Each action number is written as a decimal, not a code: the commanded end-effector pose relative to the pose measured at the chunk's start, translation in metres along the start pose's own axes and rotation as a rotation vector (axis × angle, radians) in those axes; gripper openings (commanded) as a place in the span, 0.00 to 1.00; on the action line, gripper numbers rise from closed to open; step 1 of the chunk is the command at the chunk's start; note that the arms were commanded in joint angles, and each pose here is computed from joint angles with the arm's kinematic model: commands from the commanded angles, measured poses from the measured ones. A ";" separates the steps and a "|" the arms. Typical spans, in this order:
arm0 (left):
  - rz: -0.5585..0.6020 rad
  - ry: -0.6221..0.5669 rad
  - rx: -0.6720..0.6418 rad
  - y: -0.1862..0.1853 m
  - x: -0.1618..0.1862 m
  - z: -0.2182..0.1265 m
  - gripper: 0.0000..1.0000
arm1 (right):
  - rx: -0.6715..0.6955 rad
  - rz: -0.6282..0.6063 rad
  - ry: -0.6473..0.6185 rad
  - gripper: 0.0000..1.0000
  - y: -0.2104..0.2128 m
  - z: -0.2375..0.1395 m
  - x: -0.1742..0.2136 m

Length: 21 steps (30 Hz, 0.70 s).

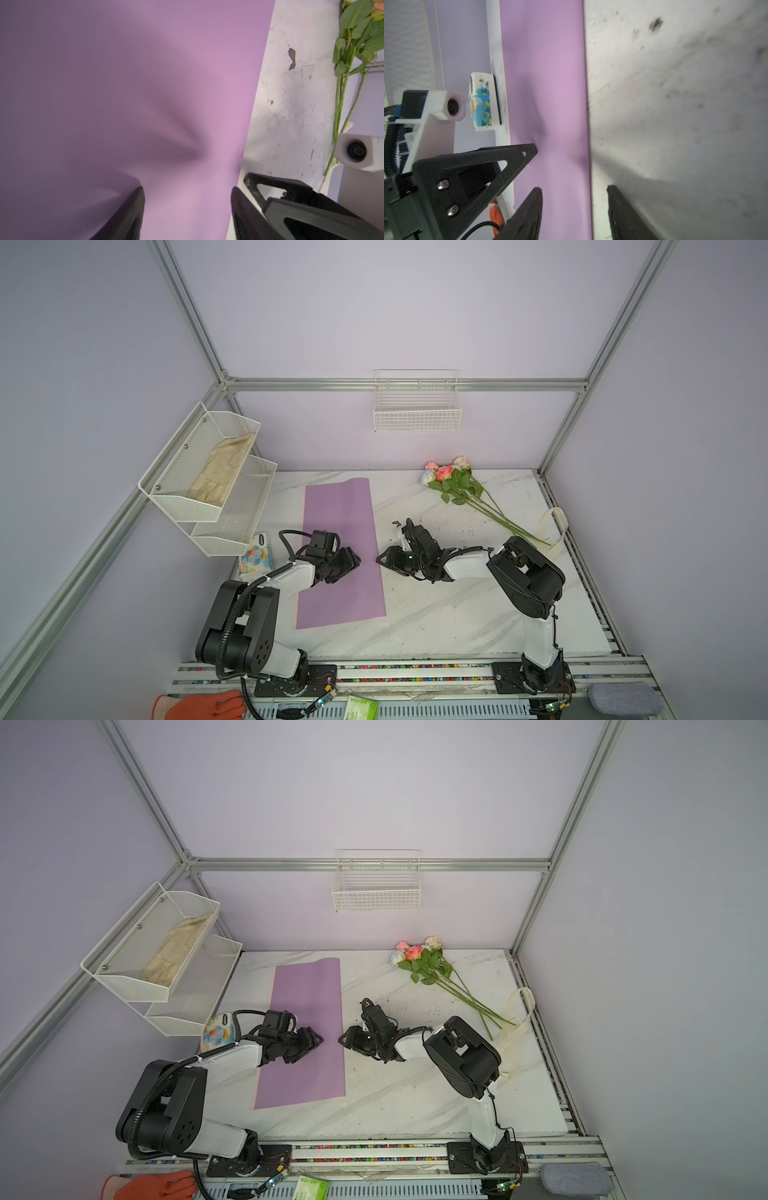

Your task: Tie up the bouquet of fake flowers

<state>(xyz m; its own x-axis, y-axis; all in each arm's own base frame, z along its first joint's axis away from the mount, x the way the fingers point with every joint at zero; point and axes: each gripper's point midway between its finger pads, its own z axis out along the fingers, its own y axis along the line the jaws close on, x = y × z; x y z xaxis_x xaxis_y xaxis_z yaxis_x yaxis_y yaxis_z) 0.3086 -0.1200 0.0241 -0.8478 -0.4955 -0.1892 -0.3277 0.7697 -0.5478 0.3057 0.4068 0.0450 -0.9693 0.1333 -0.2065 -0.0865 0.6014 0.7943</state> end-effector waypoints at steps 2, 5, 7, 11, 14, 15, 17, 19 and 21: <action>-0.131 0.274 -0.167 0.058 0.081 0.013 0.66 | 0.093 0.001 0.129 0.55 -0.033 0.017 0.028; -0.130 0.272 -0.167 0.058 0.081 0.012 0.65 | 0.055 0.011 0.114 0.55 -0.026 0.023 0.023; -0.129 0.271 -0.176 0.061 0.082 0.012 0.64 | 0.026 0.020 0.110 0.53 -0.020 0.028 0.019; -0.135 0.282 -0.194 0.066 0.085 0.015 0.62 | -0.061 0.034 0.108 0.47 -0.004 0.034 0.015; -0.134 0.290 -0.200 0.068 0.087 0.016 0.60 | -0.168 0.051 0.088 0.46 0.014 0.030 0.012; -0.131 0.289 -0.199 0.067 0.087 0.016 0.59 | -0.196 0.048 0.087 0.46 0.019 0.028 0.012; -0.130 0.283 -0.203 0.068 0.086 0.016 0.59 | -0.226 0.041 0.078 0.46 0.025 0.023 0.011; -0.130 0.280 -0.206 0.069 0.086 0.016 0.59 | -0.270 0.036 0.086 0.45 0.032 0.018 0.014; -0.133 0.276 -0.201 0.067 0.085 0.015 0.59 | -0.263 0.038 0.086 0.35 0.030 0.015 0.017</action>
<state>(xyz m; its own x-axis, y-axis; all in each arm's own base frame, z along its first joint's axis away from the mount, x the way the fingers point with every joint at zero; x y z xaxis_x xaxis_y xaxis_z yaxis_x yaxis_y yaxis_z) 0.3111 -0.1255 0.0225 -0.8456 -0.5017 -0.1823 -0.3192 0.7489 -0.5808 0.2952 0.4341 0.0437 -0.9870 0.0818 -0.1383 -0.0899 0.4317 0.8975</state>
